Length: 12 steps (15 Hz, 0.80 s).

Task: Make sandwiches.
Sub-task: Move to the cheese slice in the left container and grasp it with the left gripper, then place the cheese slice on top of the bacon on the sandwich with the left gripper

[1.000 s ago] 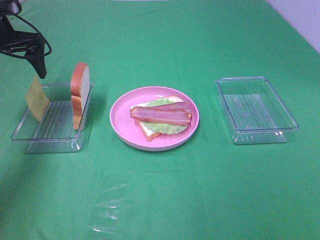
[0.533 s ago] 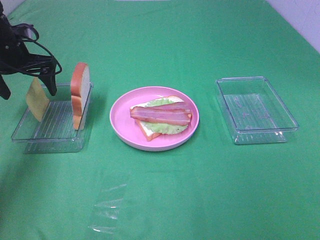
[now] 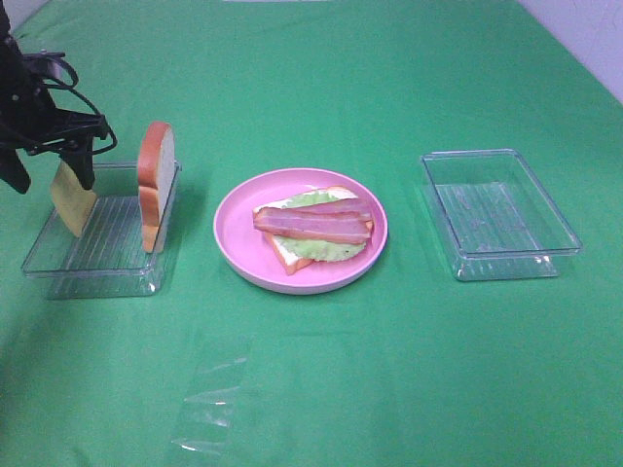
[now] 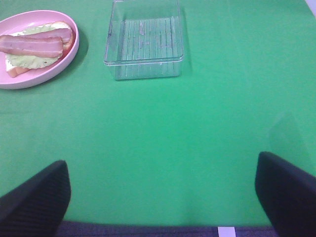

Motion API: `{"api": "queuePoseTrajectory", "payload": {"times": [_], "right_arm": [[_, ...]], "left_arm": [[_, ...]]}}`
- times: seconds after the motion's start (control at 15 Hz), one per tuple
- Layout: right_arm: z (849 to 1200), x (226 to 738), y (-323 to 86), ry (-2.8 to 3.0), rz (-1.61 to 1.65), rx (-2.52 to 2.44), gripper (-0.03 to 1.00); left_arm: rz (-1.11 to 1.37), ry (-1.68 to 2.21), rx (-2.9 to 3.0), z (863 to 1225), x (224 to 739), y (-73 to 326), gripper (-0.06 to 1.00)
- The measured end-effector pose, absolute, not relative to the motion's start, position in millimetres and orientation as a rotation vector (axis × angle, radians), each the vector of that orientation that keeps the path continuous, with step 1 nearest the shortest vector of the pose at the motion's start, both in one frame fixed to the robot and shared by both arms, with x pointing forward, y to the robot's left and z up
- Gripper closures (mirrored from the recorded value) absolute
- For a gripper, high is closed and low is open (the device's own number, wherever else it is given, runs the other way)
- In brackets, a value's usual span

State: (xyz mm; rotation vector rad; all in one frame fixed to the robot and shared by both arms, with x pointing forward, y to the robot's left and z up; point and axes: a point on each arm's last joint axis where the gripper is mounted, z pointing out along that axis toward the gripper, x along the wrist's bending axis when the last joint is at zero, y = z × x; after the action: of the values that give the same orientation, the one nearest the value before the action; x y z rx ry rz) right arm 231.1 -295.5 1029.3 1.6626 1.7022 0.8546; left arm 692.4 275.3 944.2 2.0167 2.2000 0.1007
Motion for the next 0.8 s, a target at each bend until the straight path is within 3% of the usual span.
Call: {"api": "queuePoseTrajectory", "payload": {"times": [0.07, 0.13, 0.2, 0.33, 0.8], "right_arm": [[1029.3, 231.1, -295.5, 1.702, 0.855, 1.663, 0.0], [1029.3, 231.1, -295.5, 1.702, 0.855, 1.663, 0.0], [1029.3, 231.1, -295.5, 1.702, 0.855, 1.663, 0.0], [1029.3, 231.1, -295.5, 1.702, 0.855, 1.663, 0.0], [1029.3, 231.1, -295.5, 1.702, 0.855, 1.663, 0.0]], "left_arm": [[0.102, 2.204, 2.011, 944.3, 692.4, 275.4, 0.46], [0.103, 2.211, 2.001, 944.3, 692.6, 275.4, 0.52], [0.105, 2.215, 1.995, 944.3, 692.8, 275.4, 0.74], [0.105, 2.217, 1.993, 944.3, 692.8, 275.4, 0.92], [0.108, 2.211, 1.975, 952.5, 691.5, 274.8, 0.94]]}}
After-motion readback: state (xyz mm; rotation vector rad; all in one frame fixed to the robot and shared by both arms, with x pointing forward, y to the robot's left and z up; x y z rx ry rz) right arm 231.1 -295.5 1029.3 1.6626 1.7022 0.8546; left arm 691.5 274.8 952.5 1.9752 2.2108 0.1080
